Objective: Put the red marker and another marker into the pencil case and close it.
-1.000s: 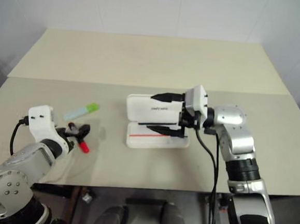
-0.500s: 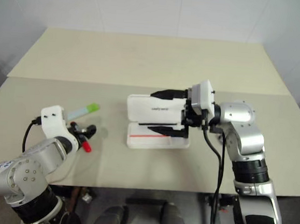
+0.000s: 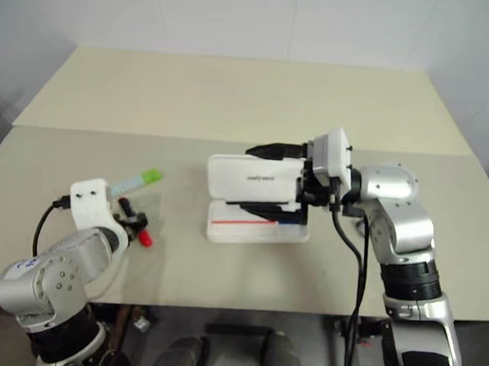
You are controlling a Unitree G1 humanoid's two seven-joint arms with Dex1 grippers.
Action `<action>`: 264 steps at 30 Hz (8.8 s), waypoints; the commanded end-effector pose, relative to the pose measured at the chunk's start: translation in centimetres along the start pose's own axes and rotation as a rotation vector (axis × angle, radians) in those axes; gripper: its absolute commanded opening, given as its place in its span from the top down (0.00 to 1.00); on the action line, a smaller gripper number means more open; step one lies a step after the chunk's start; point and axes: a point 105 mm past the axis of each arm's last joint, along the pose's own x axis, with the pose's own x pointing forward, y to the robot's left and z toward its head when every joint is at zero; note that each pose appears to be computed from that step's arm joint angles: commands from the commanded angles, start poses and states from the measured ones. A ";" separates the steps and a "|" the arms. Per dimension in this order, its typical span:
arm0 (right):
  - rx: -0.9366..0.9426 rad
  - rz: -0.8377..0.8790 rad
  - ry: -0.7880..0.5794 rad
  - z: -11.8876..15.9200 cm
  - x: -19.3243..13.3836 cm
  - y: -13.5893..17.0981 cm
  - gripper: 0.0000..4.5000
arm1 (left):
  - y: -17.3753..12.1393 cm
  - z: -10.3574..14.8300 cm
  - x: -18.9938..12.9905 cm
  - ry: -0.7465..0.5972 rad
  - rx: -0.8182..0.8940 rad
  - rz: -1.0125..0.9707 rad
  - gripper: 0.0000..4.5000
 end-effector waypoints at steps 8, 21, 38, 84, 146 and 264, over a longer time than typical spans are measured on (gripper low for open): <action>-0.066 -0.016 -0.035 1.6 -0.2 -0.8 0.00 | 0.6 -1.0 0.1 0.042 0.013 0.011 0.86; -0.076 0.002 -0.014 1.0 -0.7 -1.0 0.00 | -1.7 4.5 -2.7 -0.222 0.061 -0.386 0.86; -0.012 -0.205 0.170 -1.6 -5.9 -2.5 0.00 | -8.6 6.6 -7.9 -0.428 0.857 -1.278 0.86; 0.127 -0.342 0.271 -3.4 -8.4 2.4 0.00 | -22.4 1.9 -2.8 -0.441 1.193 -1.524 0.27; 0.019 -0.161 0.071 2.1 -2.8 1.7 0.00 | 4.0 9.1 8.1 -0.157 0.883 -0.817 0.05; 0.375 -0.707 0.781 -10.1 -17.9 1.1 0.00 | -9.2 6.9 -4.8 -0.415 1.000 -1.625 0.00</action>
